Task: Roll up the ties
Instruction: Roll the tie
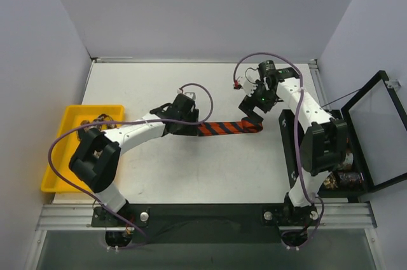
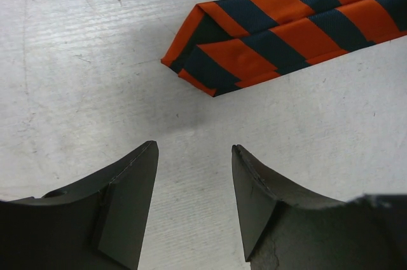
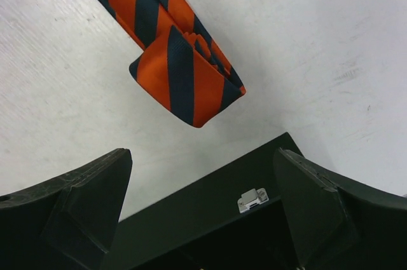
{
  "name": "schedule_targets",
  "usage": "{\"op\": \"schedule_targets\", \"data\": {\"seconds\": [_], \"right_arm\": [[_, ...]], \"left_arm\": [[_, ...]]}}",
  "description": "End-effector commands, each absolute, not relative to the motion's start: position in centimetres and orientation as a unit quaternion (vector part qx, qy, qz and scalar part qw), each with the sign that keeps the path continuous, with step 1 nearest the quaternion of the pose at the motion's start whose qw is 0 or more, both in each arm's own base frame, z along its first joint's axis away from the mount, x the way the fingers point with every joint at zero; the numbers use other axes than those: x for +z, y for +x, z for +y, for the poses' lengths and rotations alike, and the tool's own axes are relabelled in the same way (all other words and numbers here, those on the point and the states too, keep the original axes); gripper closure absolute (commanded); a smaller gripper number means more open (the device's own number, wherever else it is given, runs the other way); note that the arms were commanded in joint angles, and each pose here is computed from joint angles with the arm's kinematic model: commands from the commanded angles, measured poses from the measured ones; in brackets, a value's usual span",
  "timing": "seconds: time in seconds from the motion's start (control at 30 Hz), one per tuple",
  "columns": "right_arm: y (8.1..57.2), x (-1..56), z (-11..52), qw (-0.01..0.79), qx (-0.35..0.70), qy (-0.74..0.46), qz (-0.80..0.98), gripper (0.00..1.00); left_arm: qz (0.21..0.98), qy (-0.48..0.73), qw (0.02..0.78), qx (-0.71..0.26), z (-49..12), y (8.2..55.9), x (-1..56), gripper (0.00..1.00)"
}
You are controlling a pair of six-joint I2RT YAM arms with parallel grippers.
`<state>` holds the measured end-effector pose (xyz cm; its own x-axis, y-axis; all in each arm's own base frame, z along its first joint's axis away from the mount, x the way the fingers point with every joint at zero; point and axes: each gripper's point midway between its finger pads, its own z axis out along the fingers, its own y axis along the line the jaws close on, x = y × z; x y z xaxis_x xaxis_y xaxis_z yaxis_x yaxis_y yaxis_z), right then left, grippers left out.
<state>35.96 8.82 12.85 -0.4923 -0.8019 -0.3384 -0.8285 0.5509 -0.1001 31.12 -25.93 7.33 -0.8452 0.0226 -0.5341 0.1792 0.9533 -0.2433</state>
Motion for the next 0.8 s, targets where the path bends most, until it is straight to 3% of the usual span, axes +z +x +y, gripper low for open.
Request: {"op": "schedule_targets", "data": {"seconds": [0.0,0.33,0.77], "right_arm": [[35.1,11.7,7.3,0.097,0.009,-0.531,0.841,0.0],[35.6,6.6,8.6,-0.006,-0.049,-0.602,0.797,0.0],[36.9,3.8,8.9,-0.036,-0.088,-0.629,0.771,0.0]], "left_arm": [[0.94,0.048,0.316,-0.123,-24.2,32.1,9.9,0.39],[0.944,0.014,0.316,-0.089,-18.9,30.1,10.1,0.39],[0.95,-0.006,0.305,-0.075,-16.8,29.7,9.0,0.39]]}}
